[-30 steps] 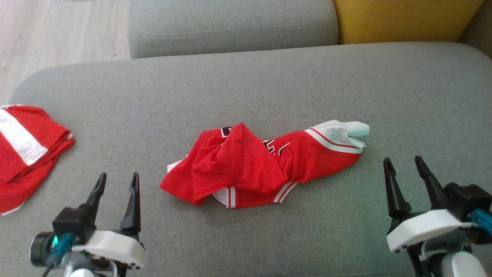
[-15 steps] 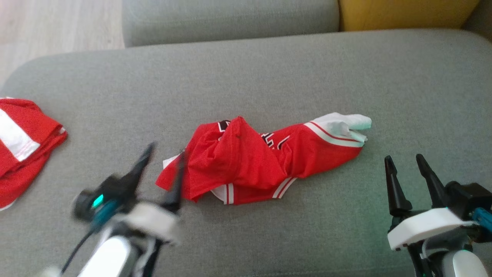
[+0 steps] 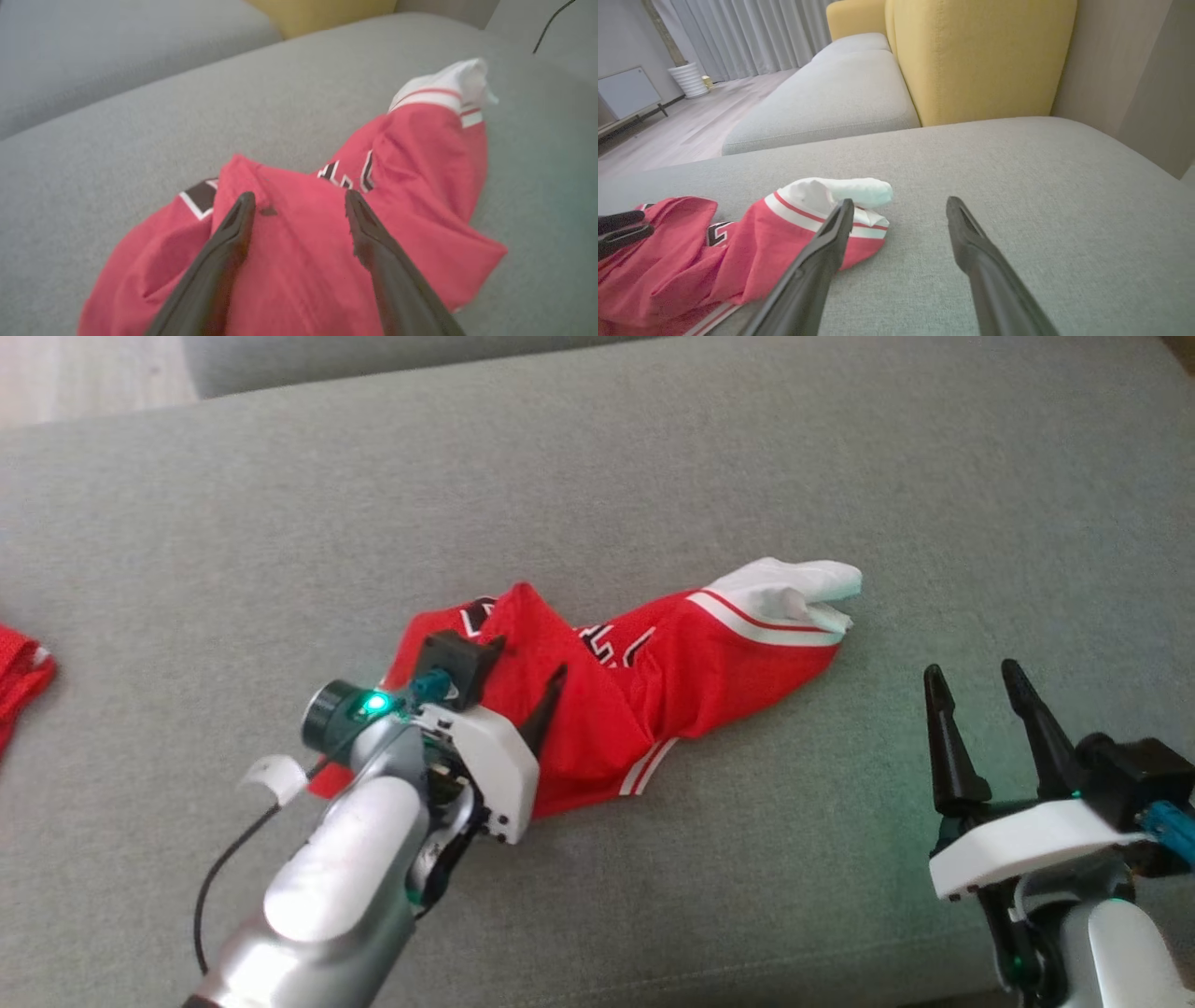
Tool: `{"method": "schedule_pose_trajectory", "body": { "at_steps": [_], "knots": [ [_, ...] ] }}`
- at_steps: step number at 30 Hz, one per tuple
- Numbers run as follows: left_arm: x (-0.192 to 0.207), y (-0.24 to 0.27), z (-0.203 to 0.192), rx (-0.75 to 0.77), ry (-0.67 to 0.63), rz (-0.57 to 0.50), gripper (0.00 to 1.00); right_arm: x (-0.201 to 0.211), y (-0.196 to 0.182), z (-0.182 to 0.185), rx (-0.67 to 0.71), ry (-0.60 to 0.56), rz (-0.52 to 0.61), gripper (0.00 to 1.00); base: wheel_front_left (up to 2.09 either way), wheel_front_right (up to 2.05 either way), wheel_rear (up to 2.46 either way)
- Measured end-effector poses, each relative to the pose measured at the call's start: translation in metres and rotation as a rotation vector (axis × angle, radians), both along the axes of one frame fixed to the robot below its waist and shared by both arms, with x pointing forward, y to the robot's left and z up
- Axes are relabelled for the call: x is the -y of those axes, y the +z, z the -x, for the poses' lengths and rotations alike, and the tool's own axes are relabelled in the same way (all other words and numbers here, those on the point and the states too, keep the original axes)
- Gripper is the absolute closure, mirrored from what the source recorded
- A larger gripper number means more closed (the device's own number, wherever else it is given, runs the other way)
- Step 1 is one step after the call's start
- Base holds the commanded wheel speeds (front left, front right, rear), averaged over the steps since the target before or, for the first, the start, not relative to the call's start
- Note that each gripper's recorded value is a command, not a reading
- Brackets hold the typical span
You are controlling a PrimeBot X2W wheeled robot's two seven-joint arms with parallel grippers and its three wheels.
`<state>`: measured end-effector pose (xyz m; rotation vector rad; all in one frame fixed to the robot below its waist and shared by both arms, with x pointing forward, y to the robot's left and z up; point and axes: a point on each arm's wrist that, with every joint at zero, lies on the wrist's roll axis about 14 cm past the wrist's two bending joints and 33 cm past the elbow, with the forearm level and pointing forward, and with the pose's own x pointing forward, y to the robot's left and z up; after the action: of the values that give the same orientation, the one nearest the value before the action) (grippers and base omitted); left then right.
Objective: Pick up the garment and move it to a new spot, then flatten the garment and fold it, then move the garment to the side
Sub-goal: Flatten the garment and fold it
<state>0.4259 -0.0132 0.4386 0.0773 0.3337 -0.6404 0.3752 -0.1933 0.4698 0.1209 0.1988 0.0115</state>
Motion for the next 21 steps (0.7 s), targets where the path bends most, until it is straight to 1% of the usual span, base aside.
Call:
{"method": "schedule_pose_trajectory", "body": {
  "at_steps": [1, 2, 3, 4, 8, 10, 13, 17, 21],
  "knots": [
    [-0.002, -0.008, -0.001, -0.021, 0.002, -0.019, 0.0, 0.002, -0.002, 0.001, -0.008, -0.007, 0.001, 0.0, 0.0, 0.0, 0.0],
    [-0.003, -0.013, -0.003, -0.031, 0.006, -0.03, 0.13, 0.004, -0.005, 0.002, -0.014, -0.012, 0.0, 0.0, 0.0, 0.0, 0.0],
    [-0.005, -0.016, -0.005, -0.038, 0.009, -0.04, 0.81, 0.005, -0.007, 0.002, -0.019, -0.016, 0.001, 0.0, 0.0, 0.0, 0.0],
    [-0.007, -0.02, -0.008, -0.045, 0.011, -0.052, 1.0, 0.006, -0.008, 0.002, -0.021, -0.019, 0.0, 0.0, 0.0, 0.0, 0.0],
    [-0.015, -0.025, -0.015, -0.044, 0.033, -0.078, 1.0, 0.006, -0.012, 0.002, -0.028, -0.022, -0.008, 0.0, 0.0, 0.0, 0.0],
    [-0.021, -0.028, -0.017, -0.039, 0.04, -0.108, 1.0, 0.004, -0.013, 0.001, -0.029, -0.017, -0.01, 0.0, 0.0, 0.0, 0.0],
    [-0.027, -0.028, -0.019, -0.032, 0.054, -0.115, 1.0, 0.001, -0.012, -0.002, -0.022, -0.009, -0.019, 0.0, 0.0, 0.0, 0.0],
    [-0.027, -0.009, -0.023, 0.041, 0.067, -0.067, 1.0, -0.003, -0.008, -0.007, -0.007, 0.005, -0.021, 0.0, 0.0, 0.0, 0.0],
    [-0.025, 0.026, -0.031, 0.136, 0.088, 0.033, 1.0, -0.007, -0.005, -0.01, 0.005, 0.016, -0.026, 0.0, 0.0, 0.0, 0.0]
  ]
}}
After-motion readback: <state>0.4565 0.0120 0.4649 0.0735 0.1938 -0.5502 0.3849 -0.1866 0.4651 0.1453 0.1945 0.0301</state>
